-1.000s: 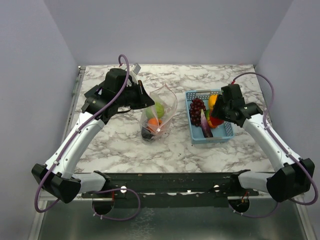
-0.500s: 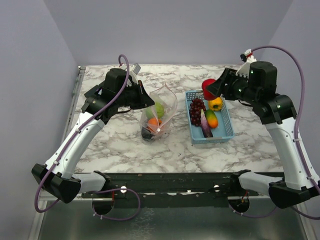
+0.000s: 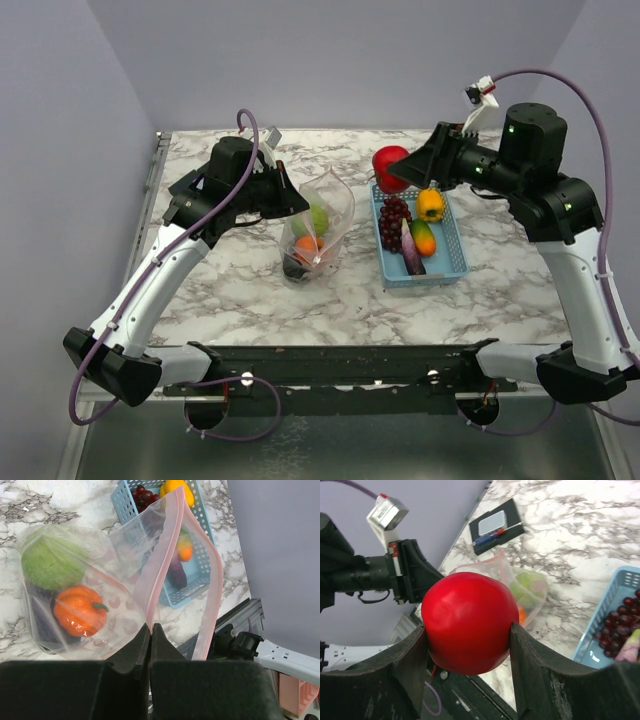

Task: Place the food in the zip-top bag and seal the zipper
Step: Place the fake vegetable in the zipper food storage bag.

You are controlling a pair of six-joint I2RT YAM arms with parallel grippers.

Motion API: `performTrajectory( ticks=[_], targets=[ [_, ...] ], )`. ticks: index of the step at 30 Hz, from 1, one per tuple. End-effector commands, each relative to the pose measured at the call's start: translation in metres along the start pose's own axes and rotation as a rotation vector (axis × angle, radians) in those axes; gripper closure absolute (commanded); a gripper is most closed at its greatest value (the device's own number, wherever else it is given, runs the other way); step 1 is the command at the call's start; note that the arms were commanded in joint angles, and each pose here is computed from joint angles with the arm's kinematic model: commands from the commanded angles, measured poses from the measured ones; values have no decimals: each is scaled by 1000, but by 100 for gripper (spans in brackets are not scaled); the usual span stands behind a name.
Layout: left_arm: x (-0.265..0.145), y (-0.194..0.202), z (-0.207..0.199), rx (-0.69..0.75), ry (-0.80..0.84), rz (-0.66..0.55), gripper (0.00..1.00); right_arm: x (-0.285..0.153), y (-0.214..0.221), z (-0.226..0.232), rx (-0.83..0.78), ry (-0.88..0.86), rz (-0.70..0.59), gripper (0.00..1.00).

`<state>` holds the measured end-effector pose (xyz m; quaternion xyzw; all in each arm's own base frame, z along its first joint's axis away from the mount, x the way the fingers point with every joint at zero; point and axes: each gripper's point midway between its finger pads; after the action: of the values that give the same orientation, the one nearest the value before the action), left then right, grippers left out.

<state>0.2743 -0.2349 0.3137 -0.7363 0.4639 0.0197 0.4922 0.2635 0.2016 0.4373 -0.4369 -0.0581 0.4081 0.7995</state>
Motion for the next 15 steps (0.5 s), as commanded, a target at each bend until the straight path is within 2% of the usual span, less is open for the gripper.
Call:
performTrajectory(
  ticks=[1, 7, 15],
  targets=[
    [-7, -3, -4, 2, 1, -19, 100, 10, 3, 31, -27, -95, 29, 93],
    [-7, -4, -5, -1, 4, -20, 100, 39, 22, 47, -73, -84, 79, 92],
    [-7, -4, -5, 1, 5, -19, 100, 82, 52, 34, -155, 73, 131, 91]
  ],
)
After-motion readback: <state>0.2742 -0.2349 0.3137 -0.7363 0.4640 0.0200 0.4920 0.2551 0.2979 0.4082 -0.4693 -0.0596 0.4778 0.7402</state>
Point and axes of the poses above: each gripper's point midway between its finger pads, its own x axis out along the fingers, its own z axis along the line the jaws close on, y = z × x, and after that the axes turned 8 degrees about x, right-handed
